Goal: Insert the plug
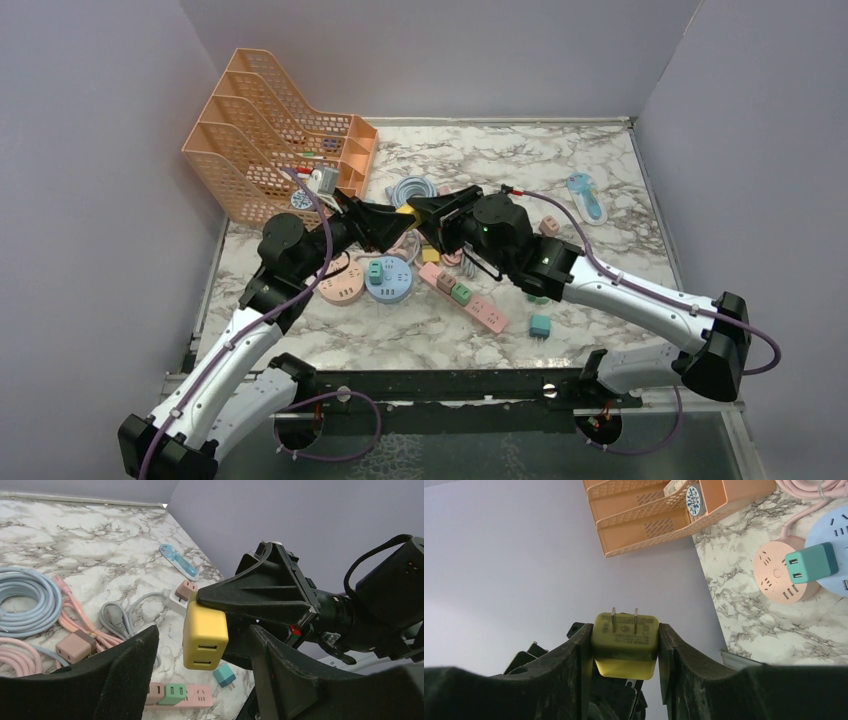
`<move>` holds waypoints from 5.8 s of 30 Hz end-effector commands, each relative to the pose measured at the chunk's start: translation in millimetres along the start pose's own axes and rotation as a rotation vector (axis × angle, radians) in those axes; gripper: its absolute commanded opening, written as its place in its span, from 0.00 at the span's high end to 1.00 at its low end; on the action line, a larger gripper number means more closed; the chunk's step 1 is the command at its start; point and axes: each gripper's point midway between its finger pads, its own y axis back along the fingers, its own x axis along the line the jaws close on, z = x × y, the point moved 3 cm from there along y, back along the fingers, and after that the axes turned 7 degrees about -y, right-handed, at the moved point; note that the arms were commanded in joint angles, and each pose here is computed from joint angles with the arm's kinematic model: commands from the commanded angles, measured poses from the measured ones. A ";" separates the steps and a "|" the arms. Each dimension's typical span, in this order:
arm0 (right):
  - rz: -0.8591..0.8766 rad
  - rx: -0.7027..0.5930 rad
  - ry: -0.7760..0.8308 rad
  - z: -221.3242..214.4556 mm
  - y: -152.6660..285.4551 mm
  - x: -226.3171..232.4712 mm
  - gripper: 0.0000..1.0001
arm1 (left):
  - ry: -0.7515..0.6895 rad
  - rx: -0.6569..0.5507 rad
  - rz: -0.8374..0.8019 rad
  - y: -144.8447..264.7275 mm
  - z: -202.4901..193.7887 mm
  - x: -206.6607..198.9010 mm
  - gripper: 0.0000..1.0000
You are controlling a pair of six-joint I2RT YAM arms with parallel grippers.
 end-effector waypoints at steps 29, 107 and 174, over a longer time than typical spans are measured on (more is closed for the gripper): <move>-0.065 -0.152 0.274 31.9 1.1 -25.5 0.32 | -0.095 0.221 0.332 -4.8 -19.8 50.8 1.00; -0.325 -0.459 0.996 135.7 82.2 -76.7 0.36 | 0.039 1.235 0.949 10.0 -184.1 131.6 1.00; -0.458 -0.344 1.024 148.0 116.6 -127.3 0.36 | 0.060 0.845 0.826 -37.7 -92.1 84.2 0.48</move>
